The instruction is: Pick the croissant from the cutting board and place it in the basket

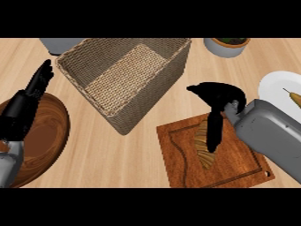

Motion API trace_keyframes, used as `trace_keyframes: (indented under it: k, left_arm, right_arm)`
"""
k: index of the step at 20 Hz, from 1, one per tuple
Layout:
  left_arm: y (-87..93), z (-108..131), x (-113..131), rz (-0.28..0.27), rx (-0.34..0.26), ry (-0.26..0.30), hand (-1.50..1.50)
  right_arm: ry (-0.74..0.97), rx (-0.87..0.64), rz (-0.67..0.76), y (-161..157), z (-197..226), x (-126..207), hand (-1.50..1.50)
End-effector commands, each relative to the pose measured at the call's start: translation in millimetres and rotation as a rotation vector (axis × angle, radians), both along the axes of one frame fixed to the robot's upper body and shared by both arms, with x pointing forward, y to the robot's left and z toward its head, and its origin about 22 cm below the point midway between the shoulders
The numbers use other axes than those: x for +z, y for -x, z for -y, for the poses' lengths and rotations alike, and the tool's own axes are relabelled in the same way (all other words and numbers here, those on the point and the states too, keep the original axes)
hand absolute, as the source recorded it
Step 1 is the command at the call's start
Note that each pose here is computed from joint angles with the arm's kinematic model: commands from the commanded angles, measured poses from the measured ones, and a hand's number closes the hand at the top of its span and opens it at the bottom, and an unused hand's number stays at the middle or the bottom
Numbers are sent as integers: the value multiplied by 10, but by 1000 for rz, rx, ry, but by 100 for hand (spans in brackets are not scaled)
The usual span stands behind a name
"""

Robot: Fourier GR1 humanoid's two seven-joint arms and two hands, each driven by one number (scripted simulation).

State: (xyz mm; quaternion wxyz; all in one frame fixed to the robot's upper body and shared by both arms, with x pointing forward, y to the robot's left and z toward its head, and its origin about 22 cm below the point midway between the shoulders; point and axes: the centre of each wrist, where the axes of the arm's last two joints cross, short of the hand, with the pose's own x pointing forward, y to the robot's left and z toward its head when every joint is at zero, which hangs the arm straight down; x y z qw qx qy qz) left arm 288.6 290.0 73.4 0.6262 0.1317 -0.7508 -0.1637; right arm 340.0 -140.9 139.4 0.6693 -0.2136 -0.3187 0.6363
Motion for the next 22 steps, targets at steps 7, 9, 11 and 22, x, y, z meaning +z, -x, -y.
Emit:
trace_keyframes:
  k: [7, 9, 11, 22]
  left_arm:
    - [66, -268, 45, 2, -2, -7, 0]
    - [211, -86, -117, -10, -3, 14, 0]
    - [-90, -28, -8, -9, -4, 18, 0]
    - [34, 61, -116, 1, -3, 6, 0]
  right_arm:
    - [63, -33, 0, 281, 68, -424, -150]
    - [48, -34, 19, 247, 262, -532, -150]
    - [49, -17, 33, 223, 3, -537, -150]
    - [37, -43, 48, 191, 109, -737, -150]
